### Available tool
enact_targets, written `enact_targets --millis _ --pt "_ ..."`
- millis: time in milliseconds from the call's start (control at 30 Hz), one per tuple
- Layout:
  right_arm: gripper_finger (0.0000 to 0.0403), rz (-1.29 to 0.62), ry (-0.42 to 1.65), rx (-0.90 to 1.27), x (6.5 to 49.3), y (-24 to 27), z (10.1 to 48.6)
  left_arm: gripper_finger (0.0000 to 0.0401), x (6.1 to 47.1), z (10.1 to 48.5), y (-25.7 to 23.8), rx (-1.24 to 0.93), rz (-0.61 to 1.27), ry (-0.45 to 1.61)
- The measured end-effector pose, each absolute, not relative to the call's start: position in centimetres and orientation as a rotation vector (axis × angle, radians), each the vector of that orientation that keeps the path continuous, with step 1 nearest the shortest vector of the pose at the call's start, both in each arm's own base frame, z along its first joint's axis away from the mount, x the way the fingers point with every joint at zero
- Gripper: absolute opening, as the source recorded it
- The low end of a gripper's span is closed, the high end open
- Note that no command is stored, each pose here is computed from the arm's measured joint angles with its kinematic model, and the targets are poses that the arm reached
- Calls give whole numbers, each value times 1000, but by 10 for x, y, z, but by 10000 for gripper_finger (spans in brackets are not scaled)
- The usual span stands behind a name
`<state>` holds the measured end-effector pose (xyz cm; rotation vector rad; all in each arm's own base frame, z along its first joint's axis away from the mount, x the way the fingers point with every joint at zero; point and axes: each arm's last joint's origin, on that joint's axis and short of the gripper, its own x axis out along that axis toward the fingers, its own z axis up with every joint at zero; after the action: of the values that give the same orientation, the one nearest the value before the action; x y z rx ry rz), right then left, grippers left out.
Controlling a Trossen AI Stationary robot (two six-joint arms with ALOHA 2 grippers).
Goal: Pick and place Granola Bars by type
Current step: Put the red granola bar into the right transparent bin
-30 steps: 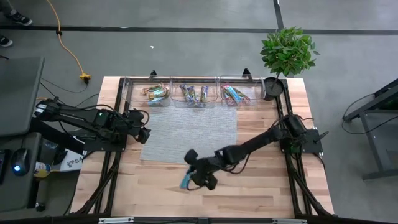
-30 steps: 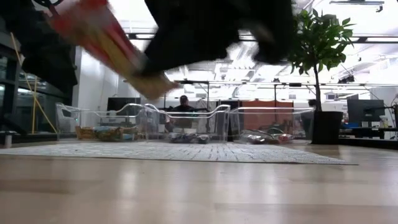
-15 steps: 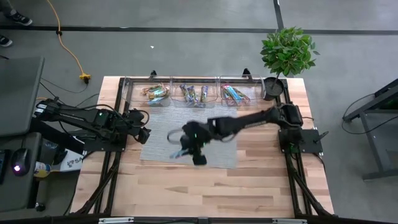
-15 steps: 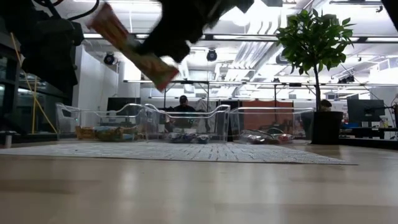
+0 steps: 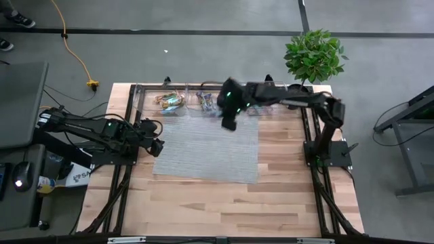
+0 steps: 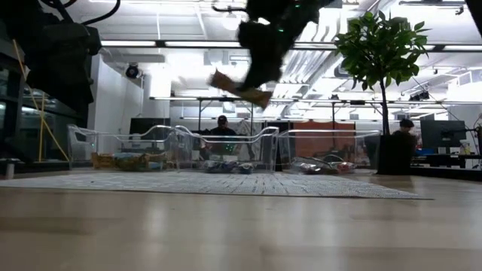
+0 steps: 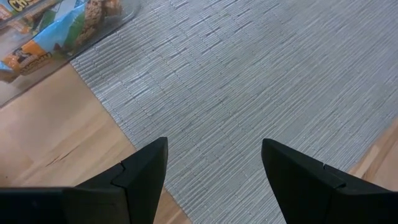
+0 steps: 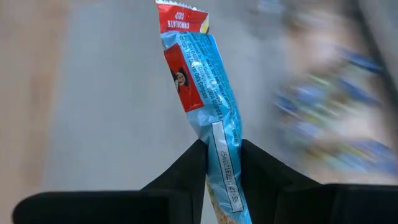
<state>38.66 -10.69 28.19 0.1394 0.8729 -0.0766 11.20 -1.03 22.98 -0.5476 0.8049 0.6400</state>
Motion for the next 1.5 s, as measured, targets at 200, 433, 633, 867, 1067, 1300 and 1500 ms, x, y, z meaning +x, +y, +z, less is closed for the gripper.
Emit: enact_targets --millis 200,433,633,867,1067,1300,1500 --pt "77 -404 963 146 332 -157 310 256 112 230 -10 -540 645 801" --pt "77 -697 1063 279 290 -204 306 256 112 230 -9 -519 666 784" --pt "77 -791 1167 481 261 -221 262 256 112 230 -9 -498 664 785" --pt "77 -830 1229 587 242 -220 217 256 111 228 -7 -466 708 752" --pt "77 -822 1221 639 239 -218 204 256 106 188 -8 -533 612 687" --pt "77 -797 1173 648 242 -215 211 256 98 159 -9 -671 402 452" --pt "77 -792 1077 643 243 -214 223 256 95 159 -7 -640 355 278"
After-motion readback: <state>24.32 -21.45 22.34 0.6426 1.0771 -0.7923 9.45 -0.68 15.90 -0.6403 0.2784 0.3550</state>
